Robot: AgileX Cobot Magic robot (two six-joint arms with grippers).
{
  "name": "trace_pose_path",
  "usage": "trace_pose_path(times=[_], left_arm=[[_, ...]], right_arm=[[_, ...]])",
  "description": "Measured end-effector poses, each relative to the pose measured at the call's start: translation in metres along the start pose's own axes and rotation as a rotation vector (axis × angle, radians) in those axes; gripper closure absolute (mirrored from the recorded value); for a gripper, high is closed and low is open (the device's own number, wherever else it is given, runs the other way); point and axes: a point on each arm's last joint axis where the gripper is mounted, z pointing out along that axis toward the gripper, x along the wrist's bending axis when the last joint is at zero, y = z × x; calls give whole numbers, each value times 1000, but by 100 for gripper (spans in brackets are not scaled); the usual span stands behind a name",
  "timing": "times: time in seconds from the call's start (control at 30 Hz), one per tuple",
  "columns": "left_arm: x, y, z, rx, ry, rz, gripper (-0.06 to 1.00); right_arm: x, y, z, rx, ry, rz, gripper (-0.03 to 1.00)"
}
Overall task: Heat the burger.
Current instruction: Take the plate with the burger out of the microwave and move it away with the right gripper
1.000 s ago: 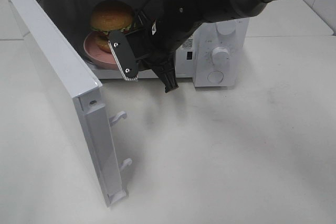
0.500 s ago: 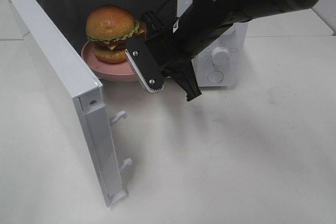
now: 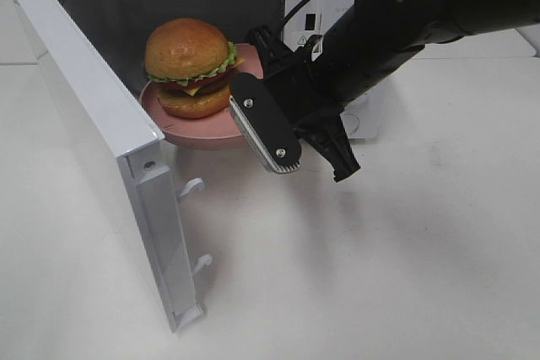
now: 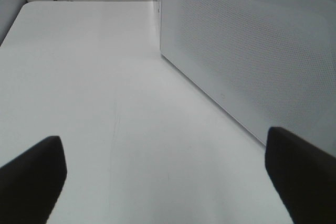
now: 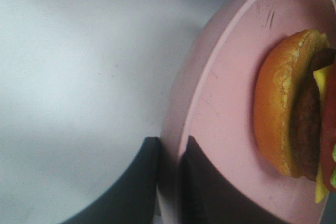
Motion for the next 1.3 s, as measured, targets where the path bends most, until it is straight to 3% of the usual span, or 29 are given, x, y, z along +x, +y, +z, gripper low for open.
trace_pose_path(times=[0.77,1.3], left_arm=[[0,0,0,0,0,0,-2],[0,0,0,0,0,0,-2]], right_arm=[[64,10,-73,-13,-26,26,86],[123,16,-118,-16,11,77,86]])
